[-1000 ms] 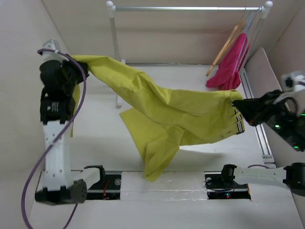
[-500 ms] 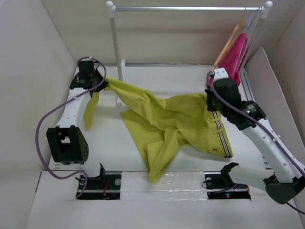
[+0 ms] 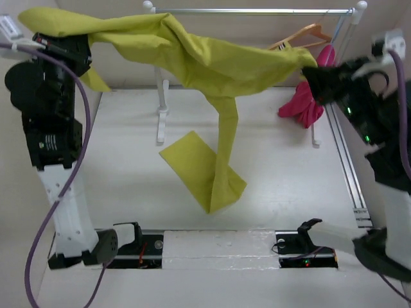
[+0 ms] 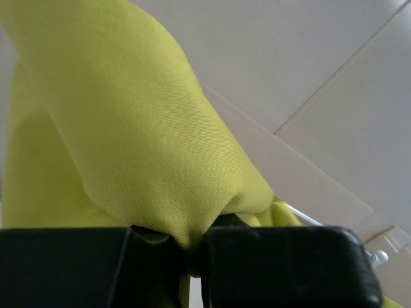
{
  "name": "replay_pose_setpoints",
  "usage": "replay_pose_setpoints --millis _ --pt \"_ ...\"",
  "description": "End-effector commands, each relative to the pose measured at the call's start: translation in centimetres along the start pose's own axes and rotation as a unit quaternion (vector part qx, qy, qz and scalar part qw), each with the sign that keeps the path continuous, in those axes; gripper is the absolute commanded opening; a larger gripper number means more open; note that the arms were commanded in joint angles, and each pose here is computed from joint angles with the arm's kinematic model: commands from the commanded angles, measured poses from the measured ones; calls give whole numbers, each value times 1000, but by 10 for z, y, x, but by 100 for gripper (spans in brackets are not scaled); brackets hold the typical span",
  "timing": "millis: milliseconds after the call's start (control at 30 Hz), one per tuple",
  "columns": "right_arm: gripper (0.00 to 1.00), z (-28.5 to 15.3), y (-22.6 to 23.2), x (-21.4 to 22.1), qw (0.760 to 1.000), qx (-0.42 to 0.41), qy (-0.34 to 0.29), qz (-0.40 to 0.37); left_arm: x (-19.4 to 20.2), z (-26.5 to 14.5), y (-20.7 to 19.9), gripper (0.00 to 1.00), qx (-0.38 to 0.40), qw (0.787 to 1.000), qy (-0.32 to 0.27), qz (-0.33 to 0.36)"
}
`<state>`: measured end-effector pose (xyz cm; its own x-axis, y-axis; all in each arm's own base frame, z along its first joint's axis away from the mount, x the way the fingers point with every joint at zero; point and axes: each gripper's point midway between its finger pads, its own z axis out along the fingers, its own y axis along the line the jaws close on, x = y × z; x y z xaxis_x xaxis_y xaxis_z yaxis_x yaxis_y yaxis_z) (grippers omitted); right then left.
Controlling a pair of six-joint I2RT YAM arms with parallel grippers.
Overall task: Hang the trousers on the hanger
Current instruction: Flatten out the trousers at the center of the board.
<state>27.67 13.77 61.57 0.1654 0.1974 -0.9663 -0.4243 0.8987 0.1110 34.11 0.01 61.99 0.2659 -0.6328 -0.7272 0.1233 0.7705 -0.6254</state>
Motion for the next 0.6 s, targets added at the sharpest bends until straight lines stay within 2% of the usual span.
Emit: replay_pose_setpoints --millis 0,33,100,133,167,200,233,333,367,400,433,500,533,567 --pt "0 -59 -12 35 999 18 13 27 22 -25 19 0 -20 1000 23 3" --pt "0 -95 -20 42 998 36 14 40 61 -25 54 0 -57 996 63 7" --pt "0 -127 -41 96 990 96 76 65 74 -56 80 0 -97 993 60 10" --pt "0 -136 -49 143 983 116 126 67 127 -71 114 0 -144 982 125 11" --pt "0 -164 -60 148 980 144 113 80 143 -85 130 0 -176 975 136 15" --pt "0 -192 -74 192 959 202 168 110 173 -112 167 0 -241 958 156 23" --pt "0 -192 -75 201 956 205 180 107 189 -125 181 0 -260 950 173 17" --pt "0 -217 -83 237 936 240 229 118 225 -156 210 10 -293 932 215 12" --pt "0 -228 -85 254 923 252 269 110 230 -159 212 23 -292 930 224 13" --pt "0 -230 -86 263 912 263 293 114 233 -164 214 24 -292 928 231 15" --pt "0 -237 -87 269 903 276 309 115 231 -165 213 39 -290 929 229 19" --pt "0 -252 -90 277 890 287 338 105 224 -167 215 46 -295 929 220 43" --pt "0 -259 -90 276 891 284 338 106 218 -163 211 51 -289 932 211 51" --pt "0 -265 -84 279 893 268 345 110 210 -160 210 52 -284 934 204 70"
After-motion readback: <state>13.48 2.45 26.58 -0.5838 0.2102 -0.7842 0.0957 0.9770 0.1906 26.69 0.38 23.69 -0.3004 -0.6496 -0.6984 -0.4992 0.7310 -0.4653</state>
